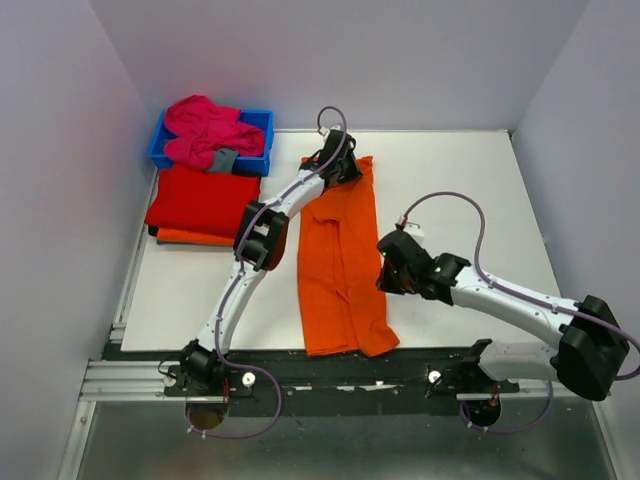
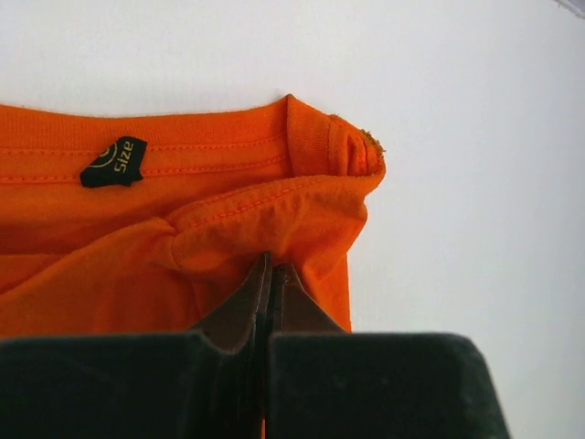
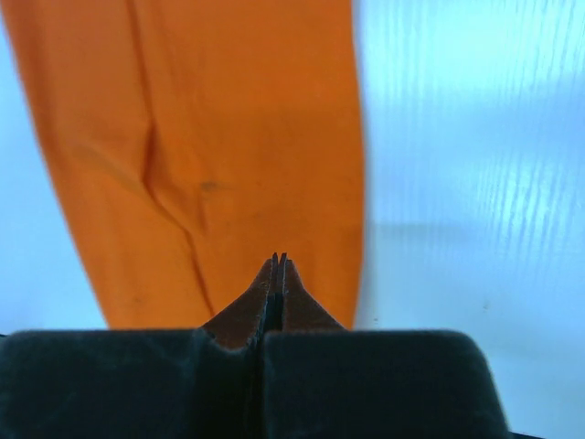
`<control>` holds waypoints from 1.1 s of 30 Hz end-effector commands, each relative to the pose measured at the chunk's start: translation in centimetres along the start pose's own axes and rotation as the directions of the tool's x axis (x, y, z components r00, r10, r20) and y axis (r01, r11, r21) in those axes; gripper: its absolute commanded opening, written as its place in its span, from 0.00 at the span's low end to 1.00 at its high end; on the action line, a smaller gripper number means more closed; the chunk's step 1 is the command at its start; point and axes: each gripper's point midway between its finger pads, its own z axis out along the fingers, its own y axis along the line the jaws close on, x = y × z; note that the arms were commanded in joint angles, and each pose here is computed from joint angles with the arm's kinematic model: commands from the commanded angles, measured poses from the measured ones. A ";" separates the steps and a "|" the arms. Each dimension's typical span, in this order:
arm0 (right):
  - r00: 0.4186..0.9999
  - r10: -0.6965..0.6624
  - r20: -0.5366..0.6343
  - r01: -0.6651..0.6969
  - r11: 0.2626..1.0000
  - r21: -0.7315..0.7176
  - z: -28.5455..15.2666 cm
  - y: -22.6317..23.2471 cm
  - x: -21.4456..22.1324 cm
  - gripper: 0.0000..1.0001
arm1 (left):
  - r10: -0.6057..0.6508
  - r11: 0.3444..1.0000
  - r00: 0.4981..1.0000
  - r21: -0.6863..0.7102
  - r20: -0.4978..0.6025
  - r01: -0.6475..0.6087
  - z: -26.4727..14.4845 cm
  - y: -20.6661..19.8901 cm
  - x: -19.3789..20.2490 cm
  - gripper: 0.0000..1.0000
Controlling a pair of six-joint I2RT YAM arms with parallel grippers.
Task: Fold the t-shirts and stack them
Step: Rotate the tshirt 90 degrees
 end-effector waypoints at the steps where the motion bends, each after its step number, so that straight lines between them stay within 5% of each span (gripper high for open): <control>1: 0.989 -0.072 -0.130 0.078 0.996 0.038 1.2 -2.2 3.7 0.01 | 0.067 0.988 0.995 0.136 0.078 -0.077 -4.4 -5.3 -4.9 0.00; 11: 0.990 -0.089 -0.112 0.095 0.994 0.048 3.9 -0.5 -0.4 0.01 | 0.105 0.950 0.989 0.282 0.108 -0.132 -14.9 -11.1 -8.9 0.11; 23: 0.992 -0.012 -0.123 0.017 0.999 0.039 8.8 1.7 -7.8 0.01 | 0.006 1.000 0.999 -0.016 -0.053 -0.007 -23.6 2.6 3.5 0.00; 33: 0.983 0.020 -0.184 -0.002 0.995 0.095 12.7 0.9 -7.7 0.01 | -0.019 0.990 0.994 -0.139 -0.103 0.004 -24.6 8.8 8.8 0.00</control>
